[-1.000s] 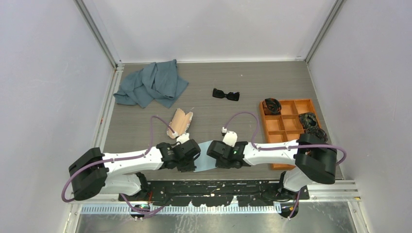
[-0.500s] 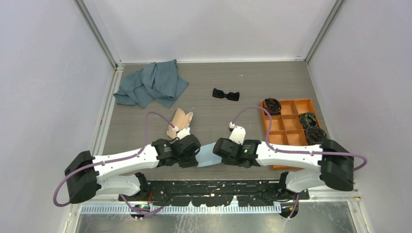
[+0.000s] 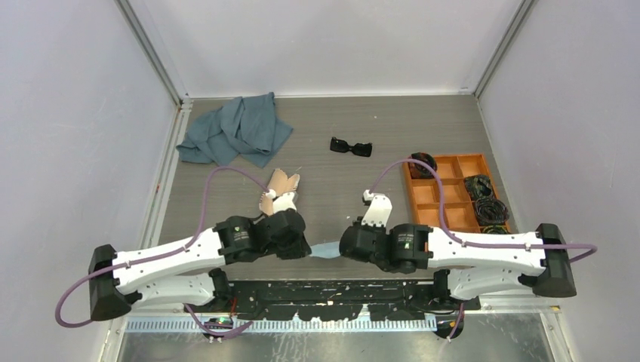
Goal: Organize the sunglasses
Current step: Adjust the glasses cleaning cloth at the center of the board.
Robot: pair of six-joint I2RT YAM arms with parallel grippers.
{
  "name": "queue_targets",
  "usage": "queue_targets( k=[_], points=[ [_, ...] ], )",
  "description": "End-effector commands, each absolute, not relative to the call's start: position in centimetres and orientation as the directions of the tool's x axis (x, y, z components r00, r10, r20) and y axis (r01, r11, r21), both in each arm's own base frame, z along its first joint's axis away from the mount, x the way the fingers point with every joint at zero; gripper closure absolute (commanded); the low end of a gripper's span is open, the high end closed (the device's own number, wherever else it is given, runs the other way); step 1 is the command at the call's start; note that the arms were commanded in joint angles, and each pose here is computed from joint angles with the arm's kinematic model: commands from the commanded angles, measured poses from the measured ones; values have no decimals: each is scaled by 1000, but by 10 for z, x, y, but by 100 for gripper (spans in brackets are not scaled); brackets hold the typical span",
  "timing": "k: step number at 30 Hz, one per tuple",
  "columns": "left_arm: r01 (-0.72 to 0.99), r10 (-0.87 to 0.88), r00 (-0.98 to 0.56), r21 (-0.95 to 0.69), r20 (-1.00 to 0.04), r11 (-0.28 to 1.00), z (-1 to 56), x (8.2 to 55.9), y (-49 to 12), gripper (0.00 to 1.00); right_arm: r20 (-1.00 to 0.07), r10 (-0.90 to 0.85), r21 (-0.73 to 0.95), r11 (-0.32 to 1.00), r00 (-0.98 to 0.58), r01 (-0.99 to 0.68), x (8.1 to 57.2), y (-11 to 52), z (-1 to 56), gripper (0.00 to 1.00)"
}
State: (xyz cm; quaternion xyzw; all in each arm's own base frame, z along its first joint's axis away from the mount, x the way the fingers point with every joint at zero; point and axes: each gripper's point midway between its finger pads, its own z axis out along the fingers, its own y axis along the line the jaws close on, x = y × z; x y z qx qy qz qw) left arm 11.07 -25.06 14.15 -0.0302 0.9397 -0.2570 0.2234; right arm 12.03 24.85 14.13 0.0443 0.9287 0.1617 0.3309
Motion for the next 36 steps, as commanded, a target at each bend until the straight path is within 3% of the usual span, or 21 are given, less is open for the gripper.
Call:
queue_targets(
  k=[1,12,16,23,36],
  points=[
    [113,-101,-886,-423,-452,899,143,96,-246,100,-654,202,318,948,-729,-22,112,251,158,100],
    [154,-72,-875,-415,-479,897,150,53,-240,100,-634,251,381,925,-731,-14,74,244,154,100],
    [125,-146,-838,-445,-526,887,139,70,-239,100,-650,288,391,920,-703,15,89,233,149,100],
    [45,-230,-833,-476,-503,878,123,123,-230,99,-641,351,389,915,-682,105,140,208,137,100],
    [95,-124,-855,-387,-503,917,120,167,-260,100,-669,263,302,951,-696,68,188,232,141,100]
  ],
)
